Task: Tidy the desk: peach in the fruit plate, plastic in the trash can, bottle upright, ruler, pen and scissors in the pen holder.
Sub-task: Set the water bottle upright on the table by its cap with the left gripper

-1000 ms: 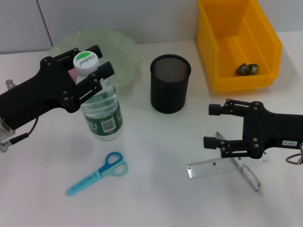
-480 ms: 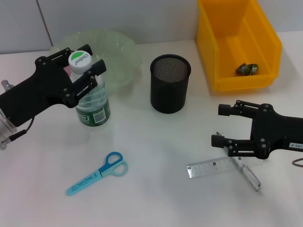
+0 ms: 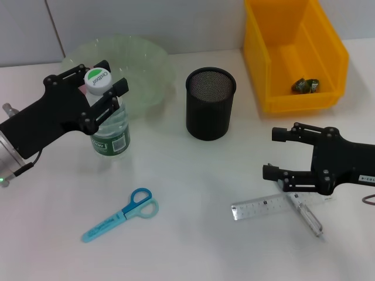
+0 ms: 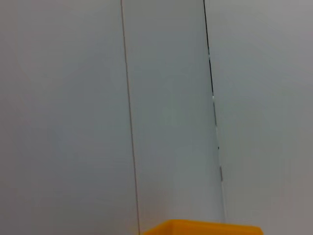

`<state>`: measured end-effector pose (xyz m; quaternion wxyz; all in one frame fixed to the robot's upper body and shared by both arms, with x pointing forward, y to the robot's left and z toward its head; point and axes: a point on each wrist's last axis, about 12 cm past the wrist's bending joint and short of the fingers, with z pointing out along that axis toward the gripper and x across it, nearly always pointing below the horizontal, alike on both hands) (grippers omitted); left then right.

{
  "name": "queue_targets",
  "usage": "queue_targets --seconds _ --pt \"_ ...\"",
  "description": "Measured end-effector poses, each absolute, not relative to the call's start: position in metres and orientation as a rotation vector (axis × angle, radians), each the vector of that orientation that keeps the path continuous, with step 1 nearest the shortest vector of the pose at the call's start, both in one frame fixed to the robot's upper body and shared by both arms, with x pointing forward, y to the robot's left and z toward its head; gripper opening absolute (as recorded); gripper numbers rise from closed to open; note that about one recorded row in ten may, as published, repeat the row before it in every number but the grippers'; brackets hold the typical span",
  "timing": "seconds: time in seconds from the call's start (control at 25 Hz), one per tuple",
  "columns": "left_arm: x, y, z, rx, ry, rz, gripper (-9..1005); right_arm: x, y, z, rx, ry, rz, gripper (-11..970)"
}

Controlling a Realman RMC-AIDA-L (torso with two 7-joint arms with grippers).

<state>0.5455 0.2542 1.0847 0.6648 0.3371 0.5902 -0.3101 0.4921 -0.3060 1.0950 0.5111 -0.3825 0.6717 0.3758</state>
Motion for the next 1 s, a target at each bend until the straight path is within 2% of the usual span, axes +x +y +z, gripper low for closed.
queue_targets --seconds 0.52,1.0 --pt "0.549 0.256 1.074 0.755 1.394 -0.610 435 0.492 -0.306 1.095 -0.920 1.617 0.904 835" --pt "0.550 0.255 1.071 0.744 1.411 -0.609 434 0.492 -0.305 1.095 -0.927 1.608 0.899 835"
